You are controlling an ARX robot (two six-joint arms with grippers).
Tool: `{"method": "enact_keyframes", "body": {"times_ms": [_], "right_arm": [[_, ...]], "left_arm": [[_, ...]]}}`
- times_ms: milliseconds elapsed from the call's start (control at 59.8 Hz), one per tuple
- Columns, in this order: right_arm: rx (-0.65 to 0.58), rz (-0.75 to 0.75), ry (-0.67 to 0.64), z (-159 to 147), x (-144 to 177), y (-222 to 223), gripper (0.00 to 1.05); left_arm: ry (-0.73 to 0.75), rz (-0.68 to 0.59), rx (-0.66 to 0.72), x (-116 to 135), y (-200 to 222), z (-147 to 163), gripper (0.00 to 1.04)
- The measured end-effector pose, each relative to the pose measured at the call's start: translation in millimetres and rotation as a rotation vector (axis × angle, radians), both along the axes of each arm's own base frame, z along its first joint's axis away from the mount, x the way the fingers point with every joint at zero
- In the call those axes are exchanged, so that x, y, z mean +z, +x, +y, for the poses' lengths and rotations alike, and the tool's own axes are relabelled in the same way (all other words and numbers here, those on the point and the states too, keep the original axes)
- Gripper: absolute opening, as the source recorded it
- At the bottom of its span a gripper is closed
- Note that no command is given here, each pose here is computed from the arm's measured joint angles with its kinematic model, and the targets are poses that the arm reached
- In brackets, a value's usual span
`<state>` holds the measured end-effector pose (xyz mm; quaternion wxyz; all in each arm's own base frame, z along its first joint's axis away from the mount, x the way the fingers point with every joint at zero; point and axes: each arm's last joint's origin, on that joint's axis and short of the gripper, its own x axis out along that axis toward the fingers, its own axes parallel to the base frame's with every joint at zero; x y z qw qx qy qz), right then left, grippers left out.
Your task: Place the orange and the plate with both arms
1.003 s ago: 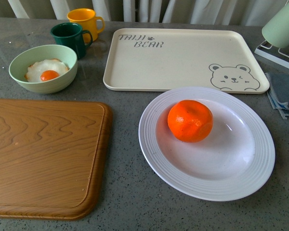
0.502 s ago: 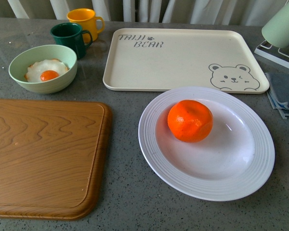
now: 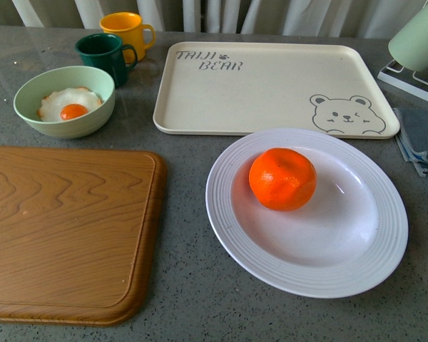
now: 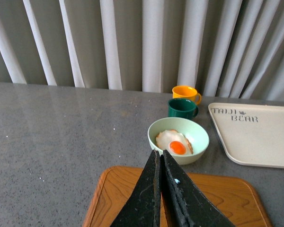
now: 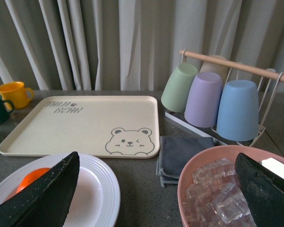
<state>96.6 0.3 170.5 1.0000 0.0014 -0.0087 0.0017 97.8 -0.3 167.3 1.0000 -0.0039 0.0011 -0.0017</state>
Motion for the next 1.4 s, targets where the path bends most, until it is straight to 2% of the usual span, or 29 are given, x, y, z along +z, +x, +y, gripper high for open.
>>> {"method": "enact_keyframes", "body": {"times_ms": [251,401,468,769,870,903,987,1020,1087,1405], "right_arm": [[0.000,0.000,0.000,0,0,0,0.96],[0.000,0.000,0.000,0,0,0,0.96],[0.000,0.000,0.000,0,0,0,0.96],[0.000,0.000,0.000,0,0,0,0.96],[0.002,0.004,0.004,0,0,0,0.96],[0.027,0.095,0.047,1,-1,1,0.96],[-0.004,0.556,0.229,3,-3,4,0.96],[-0.030,0.673,0.261,5,-9,5,0.96],[-0.075,0.794,0.312,9,-20,8,0.96],[-0.181,0.843,0.424,16,-36,39,0.96]], "left_arm": [[-0.001,-0.001,0.000,0,0,0,0.03],[0.000,-0.001,0.000,0,0,0,0.31],[0.000,-0.001,0.000,0,0,0,0.47],[0.002,-0.001,0.000,0,0,0,0.97],[0.002,-0.001,0.000,0,0,0,0.96],[0.002,-0.001,0.000,0,0,0,0.96],[0.003,-0.001,0.000,0,0,0,0.96],[0.003,-0.001,0.000,0,0,0,0.96],[0.003,-0.001,0.000,0,0,0,0.96],[0.003,-0.001,0.000,0,0,0,0.96]]}}
